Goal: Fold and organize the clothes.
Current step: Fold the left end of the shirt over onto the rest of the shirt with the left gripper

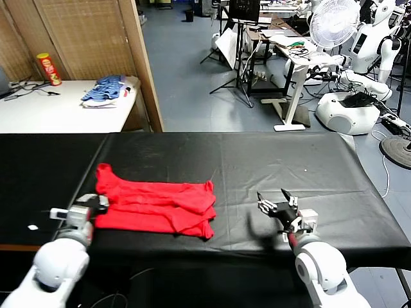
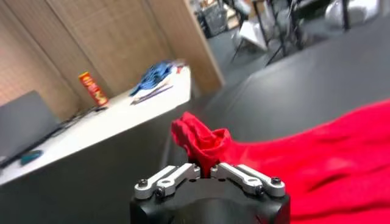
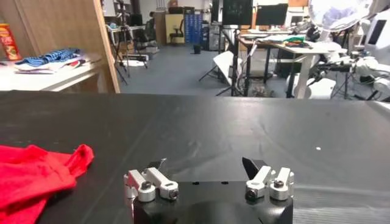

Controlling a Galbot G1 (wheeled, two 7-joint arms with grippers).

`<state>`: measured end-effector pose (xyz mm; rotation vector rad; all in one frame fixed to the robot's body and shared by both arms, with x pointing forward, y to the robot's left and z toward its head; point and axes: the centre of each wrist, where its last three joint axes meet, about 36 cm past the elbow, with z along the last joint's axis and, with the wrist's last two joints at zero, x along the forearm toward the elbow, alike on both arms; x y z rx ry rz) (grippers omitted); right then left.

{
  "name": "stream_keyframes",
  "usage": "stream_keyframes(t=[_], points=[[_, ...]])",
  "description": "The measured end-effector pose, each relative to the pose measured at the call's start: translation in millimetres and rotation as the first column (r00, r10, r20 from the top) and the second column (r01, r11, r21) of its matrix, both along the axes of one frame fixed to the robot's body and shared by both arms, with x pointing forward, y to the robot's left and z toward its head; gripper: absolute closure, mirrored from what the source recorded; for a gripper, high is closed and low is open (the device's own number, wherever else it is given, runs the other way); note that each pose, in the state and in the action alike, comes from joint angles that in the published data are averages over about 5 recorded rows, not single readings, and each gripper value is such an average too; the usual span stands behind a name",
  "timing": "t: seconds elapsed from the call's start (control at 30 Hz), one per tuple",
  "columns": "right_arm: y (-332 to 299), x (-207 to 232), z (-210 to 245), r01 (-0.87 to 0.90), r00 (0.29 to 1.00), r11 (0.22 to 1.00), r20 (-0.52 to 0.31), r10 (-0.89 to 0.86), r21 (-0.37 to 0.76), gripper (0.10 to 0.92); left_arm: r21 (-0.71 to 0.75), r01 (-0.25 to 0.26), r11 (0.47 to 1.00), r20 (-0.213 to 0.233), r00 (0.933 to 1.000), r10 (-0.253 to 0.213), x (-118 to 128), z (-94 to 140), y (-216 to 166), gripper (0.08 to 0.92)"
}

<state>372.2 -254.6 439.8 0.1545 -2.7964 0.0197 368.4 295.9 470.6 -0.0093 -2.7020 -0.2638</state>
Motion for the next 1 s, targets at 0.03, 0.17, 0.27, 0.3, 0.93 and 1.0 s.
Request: stream_keyframes(t=[0.03, 0.17, 0.27, 0.3, 0.93, 1.0], points=[[-0.8, -1.3, -0.1, 0.005, 1.000, 1.000, 0.000, -0.005, 0.000, 0.224, -0.060, 0.019, 0.998, -0.015, 0.9997, -0.020, -1.0, 3.0, -10.9, 0.838], [-2.6, -6.5, -1.3, 0.021, 1.000, 1.000, 0.000, -0.021, -0.001, 0.224, -0.262, 0.087, 0.961, -0.054, 0.9931, -0.104, -1.2, 11.7, -48.1, 0.838], [-2.3, -9.1, -3.1, 0.027, 1.000, 1.000, -0.003, -0.027, -0.002, 0.224, -0.348, 0.124, 0.929, -0.055, 0.9868, -0.152, -0.6, 14.5, -69.7, 0.838], [-2.0, -9.6, -3.6, 0.028, 1.000, 1.000, -0.004, -0.028, -0.002, 0.224, -0.367, 0.134, 0.920, -0.052, 0.9850, -0.164, -0.5, 14.8, -75.9, 0.838], [13.0, -10.3, -5.9, -0.042, 0.999, 0.999, 0.011, 0.042, 0.027, 0.224, -0.432, 0.191, 0.882, 0.038, 0.9803, -0.194, 3.1, -11.0, -130.2, 0.782], [16.0, -9.2, -5.2, -0.063, 0.998, 0.997, 0.020, 0.062, 0.034, 0.224, -0.446, 0.200, 0.873, 0.050, 0.9787, -0.199, 2.3, -12.3, -131.3, 0.689]])
